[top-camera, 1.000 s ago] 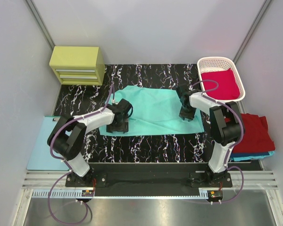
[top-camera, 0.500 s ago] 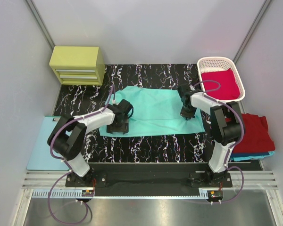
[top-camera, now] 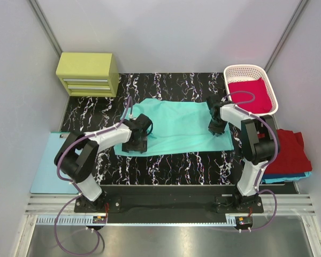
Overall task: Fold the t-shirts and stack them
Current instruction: Fold the flattened tshirt in 1/3 of the way, then grap the side of the flattened tshirt furthest away from the robot with both arms
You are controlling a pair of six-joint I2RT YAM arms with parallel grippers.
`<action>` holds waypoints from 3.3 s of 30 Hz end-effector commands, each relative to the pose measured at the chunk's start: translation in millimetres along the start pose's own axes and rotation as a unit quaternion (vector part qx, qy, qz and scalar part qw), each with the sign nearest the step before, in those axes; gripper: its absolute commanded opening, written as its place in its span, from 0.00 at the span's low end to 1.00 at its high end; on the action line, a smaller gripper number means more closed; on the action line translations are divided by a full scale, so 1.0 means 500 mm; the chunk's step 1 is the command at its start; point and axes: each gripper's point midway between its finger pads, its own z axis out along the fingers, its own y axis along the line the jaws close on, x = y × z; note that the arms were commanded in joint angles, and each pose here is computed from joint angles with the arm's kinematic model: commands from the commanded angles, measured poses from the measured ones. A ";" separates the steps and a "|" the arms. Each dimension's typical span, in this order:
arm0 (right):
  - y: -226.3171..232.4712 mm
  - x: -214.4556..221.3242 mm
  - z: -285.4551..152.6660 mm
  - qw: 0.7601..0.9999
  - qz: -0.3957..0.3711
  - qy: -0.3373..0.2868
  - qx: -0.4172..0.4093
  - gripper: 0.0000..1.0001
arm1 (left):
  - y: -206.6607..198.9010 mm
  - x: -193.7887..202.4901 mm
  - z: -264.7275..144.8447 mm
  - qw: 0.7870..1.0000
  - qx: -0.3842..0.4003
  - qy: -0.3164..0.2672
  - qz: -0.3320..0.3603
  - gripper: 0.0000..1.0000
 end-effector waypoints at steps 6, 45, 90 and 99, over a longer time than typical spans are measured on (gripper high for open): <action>0.058 -0.051 -0.128 0.988 -0.017 -0.098 -0.119 1.00 | -0.018 -0.068 -0.117 0.994 0.046 -0.102 -0.012 0.80; 0.212 -0.431 -0.068 0.982 0.046 -0.107 -0.148 0.33 | 0.030 -0.622 -0.005 0.979 0.068 -0.175 -0.079 0.86; 0.211 -0.366 0.130 0.992 0.044 -0.027 -0.111 0.16 | 0.000 -0.588 0.108 0.984 0.102 -0.109 -0.099 0.83; 0.178 -0.389 0.085 0.994 0.048 -0.051 -0.087 0.00 | 0.004 -0.604 0.106 0.982 0.103 -0.116 -0.112 0.74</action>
